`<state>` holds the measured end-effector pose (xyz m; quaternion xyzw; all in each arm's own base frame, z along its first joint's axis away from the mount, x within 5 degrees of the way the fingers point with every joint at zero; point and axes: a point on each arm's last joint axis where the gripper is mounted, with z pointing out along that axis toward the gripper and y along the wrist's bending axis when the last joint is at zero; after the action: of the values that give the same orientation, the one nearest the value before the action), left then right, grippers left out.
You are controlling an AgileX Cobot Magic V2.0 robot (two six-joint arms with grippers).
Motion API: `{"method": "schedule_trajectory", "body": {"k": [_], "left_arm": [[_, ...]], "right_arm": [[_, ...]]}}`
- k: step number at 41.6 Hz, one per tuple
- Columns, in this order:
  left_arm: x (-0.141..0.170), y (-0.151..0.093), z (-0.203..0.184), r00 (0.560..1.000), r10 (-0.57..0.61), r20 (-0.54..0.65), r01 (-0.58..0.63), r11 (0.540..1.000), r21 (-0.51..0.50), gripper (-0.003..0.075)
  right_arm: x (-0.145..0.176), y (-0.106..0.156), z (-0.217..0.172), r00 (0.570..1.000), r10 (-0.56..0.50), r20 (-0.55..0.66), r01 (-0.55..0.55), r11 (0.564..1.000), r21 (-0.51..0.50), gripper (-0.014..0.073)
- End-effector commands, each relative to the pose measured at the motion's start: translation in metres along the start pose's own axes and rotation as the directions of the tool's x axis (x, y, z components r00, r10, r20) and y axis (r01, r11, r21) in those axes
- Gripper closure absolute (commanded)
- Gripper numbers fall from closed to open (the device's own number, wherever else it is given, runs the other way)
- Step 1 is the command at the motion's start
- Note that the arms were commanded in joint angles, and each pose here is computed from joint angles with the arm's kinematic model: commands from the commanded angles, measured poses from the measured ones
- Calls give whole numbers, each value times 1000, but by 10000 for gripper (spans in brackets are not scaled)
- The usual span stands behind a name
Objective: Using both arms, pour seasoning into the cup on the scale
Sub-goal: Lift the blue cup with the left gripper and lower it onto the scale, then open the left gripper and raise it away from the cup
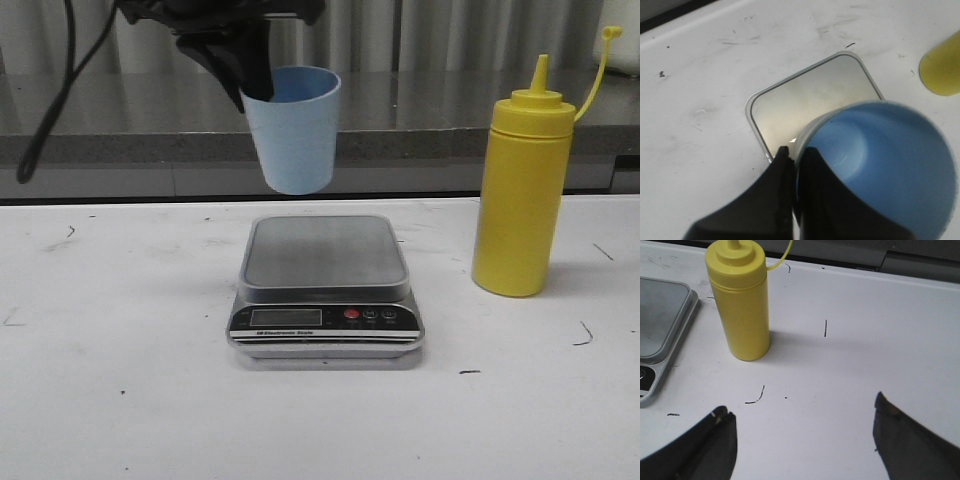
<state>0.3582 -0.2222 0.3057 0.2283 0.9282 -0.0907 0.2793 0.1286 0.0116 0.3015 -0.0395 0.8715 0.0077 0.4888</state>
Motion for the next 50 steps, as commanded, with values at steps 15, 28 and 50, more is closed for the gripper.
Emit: {"method": "schedule_trajectory", "body": {"k": [15,28,50], "left_arm": [[-14,-3,33,998,-64,27,64,998,7,740],[-14,-3,33,998,-64,19,64,998,5,605],[-14,-4,-40,996,-19,88,17,1000,22,302]], "right_arm": [[-16,0,-4,996,-17,92,17,1000,-2,14],[-16,0,-4,996,-17,92,17,1000,-2,14],[-16,0,-4,996,-17,92,17,1000,-2,14]]}}
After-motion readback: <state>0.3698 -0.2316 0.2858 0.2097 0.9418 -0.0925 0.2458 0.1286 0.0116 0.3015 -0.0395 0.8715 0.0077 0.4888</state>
